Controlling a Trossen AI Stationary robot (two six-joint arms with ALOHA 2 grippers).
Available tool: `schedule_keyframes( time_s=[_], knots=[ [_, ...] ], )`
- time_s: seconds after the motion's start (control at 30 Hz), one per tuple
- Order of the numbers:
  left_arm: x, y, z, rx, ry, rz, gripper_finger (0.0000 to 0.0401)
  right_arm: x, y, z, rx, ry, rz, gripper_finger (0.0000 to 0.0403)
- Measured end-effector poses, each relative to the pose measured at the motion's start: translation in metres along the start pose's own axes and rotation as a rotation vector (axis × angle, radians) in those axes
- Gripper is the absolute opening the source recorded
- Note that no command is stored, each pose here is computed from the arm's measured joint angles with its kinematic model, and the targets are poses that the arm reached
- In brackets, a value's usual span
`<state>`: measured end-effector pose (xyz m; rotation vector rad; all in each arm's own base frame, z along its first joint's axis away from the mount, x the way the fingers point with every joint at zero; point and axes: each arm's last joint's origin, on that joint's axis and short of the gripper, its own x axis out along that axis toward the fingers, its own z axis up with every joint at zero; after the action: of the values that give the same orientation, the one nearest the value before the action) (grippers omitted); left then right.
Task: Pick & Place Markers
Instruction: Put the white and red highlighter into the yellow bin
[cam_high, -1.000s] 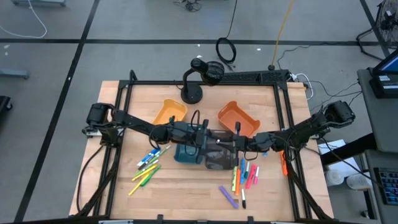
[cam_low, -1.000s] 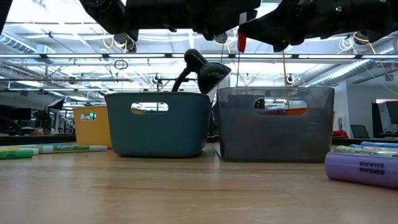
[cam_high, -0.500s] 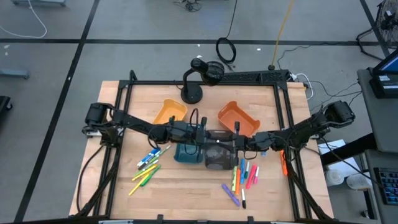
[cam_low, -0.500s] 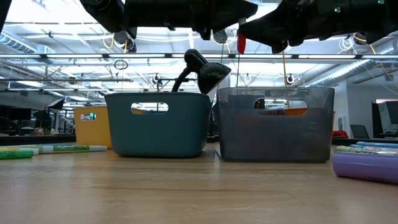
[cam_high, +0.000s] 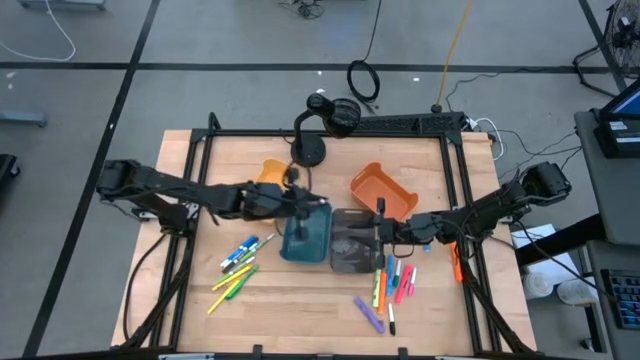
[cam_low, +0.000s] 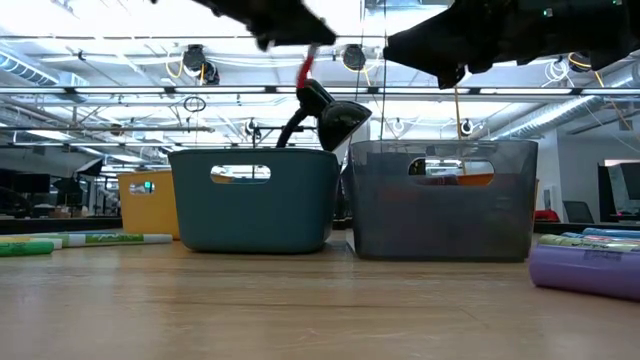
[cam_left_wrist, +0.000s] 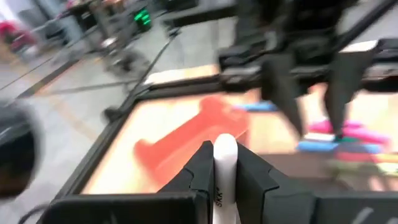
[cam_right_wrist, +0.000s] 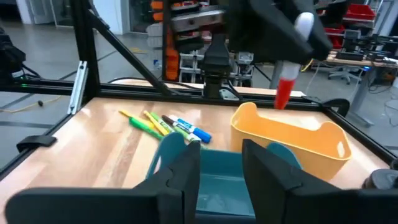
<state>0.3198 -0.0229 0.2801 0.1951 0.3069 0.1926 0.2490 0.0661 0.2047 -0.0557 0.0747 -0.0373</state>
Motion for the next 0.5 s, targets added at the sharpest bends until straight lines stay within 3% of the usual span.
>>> schedule_keyframes(
  time_s=[0.2, 0.33, 0.43, 0.5],
  knots=[
    [-0.045, 0.027, -0.032, -0.075, -0.037, 0.139, 0.0035, 0.0, 0.0, 0.0, 0.011, 0.0, -0.001, 0.0105],
    [-0.077, 0.05, -0.057, -0.233, -0.065, 0.266, 0.0035, 0.0, 0.0, 0.0, 0.016, 0.0, -0.001, 0.0104],
    [-0.092, 0.064, -0.082, -0.353, 0.009, 0.405, 0.0035, 0.0, 0.0, 0.0, 0.016, 0.0, -0.002, 0.0101],
    [-0.096, 0.07, -0.094, -0.429, 0.047, 0.436, 0.0035, 0.0, 0.0, 0.0, 0.017, -0.001, -0.003, 0.01]
  ],
)
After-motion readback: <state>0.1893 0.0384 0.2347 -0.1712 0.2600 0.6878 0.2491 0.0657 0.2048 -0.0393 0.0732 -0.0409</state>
